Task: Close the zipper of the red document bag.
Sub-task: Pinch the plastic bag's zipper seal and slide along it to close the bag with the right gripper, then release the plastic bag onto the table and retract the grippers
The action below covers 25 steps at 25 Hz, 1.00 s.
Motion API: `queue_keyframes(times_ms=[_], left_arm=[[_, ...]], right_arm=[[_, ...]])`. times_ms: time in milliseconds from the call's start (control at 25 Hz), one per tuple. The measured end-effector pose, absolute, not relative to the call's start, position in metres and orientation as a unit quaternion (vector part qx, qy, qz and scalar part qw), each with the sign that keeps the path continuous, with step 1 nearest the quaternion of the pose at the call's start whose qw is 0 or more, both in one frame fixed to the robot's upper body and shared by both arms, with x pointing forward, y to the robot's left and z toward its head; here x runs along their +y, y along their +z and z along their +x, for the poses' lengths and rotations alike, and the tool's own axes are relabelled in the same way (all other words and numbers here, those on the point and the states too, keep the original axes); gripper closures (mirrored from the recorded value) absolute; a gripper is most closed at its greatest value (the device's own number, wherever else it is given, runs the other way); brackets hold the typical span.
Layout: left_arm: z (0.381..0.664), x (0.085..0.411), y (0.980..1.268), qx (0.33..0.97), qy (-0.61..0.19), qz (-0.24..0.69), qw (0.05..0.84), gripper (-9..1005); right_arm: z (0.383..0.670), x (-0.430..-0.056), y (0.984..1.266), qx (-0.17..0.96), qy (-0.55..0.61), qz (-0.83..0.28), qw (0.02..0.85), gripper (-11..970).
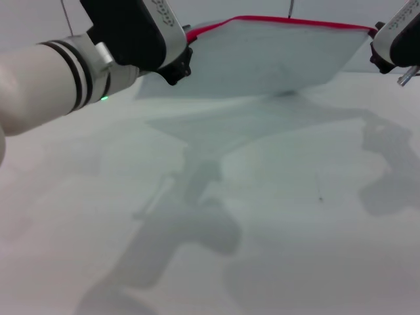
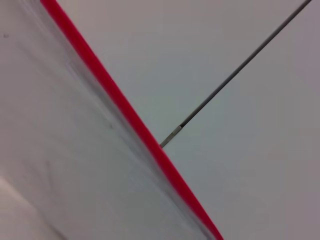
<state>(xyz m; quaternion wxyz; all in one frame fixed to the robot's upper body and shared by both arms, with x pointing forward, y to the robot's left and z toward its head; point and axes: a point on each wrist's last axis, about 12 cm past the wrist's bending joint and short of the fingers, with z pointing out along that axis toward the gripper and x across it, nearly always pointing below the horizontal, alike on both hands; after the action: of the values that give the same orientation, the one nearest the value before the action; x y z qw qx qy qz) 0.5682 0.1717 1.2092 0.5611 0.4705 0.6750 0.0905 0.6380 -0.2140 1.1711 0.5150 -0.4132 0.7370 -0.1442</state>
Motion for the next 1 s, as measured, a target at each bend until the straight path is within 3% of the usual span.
queue_keyframes(times_ms=[480, 720, 1000], left_arm=[[0.572, 0.174, 1.206, 0.677, 0.093, 0.461, 0.567, 795], [0.575, 0.167, 1.212, 0.668, 0.084, 0.457, 0.581, 789], [0.578, 0.160, 1.216, 0.660, 0.079, 0.459, 0.589, 783]], right_arm=[[0.638, -0.218, 1.171, 0.742, -0.146, -0.405, 0.513, 886], [0.641, -0.231, 1.175, 0.758, -0.152, -0.368, 0.517, 754], [0.645, -0.246, 1.187, 0.771, -0.142, -0.314, 0.535, 470]])
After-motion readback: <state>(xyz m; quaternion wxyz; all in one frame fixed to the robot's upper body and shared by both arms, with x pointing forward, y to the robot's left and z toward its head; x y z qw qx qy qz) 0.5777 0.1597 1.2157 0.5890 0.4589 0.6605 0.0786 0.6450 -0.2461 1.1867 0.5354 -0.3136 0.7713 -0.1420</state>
